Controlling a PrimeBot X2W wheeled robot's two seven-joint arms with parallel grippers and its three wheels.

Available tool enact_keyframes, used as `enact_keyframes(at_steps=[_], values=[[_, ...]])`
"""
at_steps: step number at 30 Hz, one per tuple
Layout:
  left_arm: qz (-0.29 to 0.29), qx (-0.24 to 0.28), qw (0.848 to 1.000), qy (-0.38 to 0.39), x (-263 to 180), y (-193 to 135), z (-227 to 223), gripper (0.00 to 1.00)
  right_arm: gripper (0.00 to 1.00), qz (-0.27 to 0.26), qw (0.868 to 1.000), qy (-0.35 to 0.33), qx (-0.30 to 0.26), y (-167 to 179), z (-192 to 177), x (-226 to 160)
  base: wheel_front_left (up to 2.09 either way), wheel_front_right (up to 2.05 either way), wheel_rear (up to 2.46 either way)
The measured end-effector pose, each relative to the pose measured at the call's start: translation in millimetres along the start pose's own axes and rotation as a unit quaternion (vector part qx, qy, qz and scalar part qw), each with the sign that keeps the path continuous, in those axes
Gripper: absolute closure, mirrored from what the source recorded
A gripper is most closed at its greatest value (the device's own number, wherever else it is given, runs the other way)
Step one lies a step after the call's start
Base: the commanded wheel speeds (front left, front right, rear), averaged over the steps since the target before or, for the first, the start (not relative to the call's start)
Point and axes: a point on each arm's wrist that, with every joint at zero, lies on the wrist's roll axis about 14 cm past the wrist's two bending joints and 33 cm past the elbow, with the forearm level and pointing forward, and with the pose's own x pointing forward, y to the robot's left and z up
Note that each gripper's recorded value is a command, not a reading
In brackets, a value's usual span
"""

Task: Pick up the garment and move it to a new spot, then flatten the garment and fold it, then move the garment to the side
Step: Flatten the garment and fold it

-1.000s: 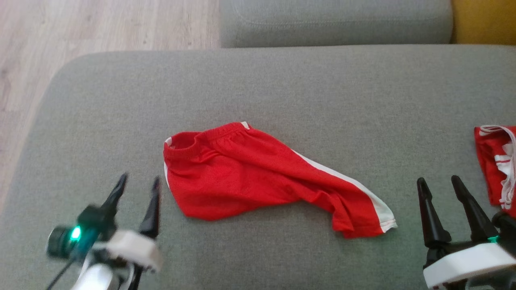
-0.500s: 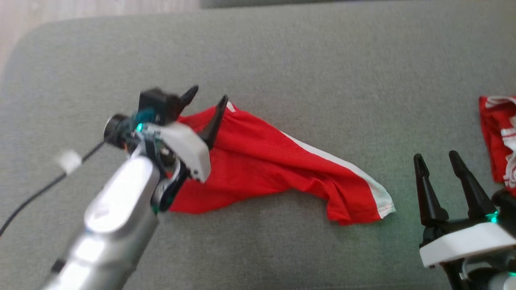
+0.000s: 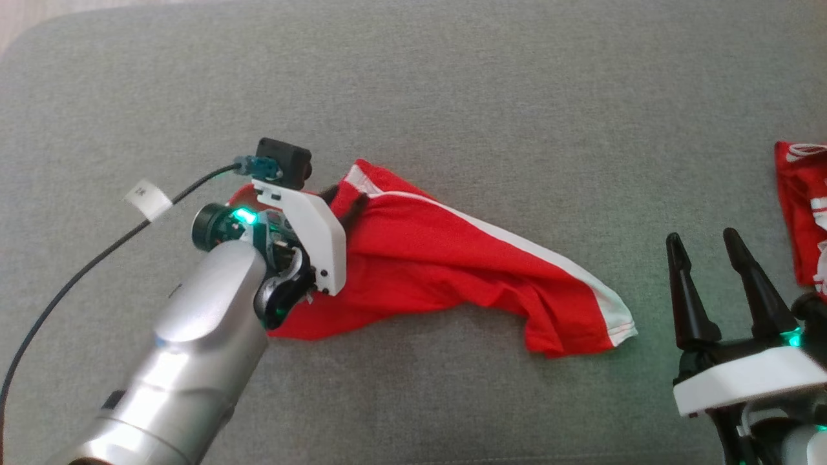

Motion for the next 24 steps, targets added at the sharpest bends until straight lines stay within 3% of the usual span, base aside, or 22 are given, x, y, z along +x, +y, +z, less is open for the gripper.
enact_keyframes(at_steps=[6,9,17,21,23,24], values=[[-0.011,0.021,0.993,-0.112,-17,-9,38,1.00,0.00,0.009,1.000,-0.006,0.000,5,3,2,0.00,0.00,0.00],[-0.001,0.010,0.988,-0.151,-31,-7,35,1.00,0.00,0.012,1.000,-0.010,0.001,7,6,2,0.00,0.00,0.00],[0.061,-0.121,0.986,-0.098,-70,3,-81,1.00,0.00,0.013,1.000,-0.021,0.008,7,10,-4,0.00,0.00,0.00],[0.079,-0.173,0.978,-0.084,-85,-1,-112,1.00,0.00,0.014,1.000,-0.024,0.007,8,12,-7,0.00,0.00,0.00],[0.082,-0.180,0.976,-0.088,-89,-3,-118,0.87,0.00,0.015,1.000,-0.022,0.006,9,10,-9,0.00,0.00,0.00],[0.082,-0.182,0.976,-0.091,-90,-4,-118,0.46,0.00,0.016,1.000,-0.021,0.005,10,9,-9,0.00,0.00,0.00]])
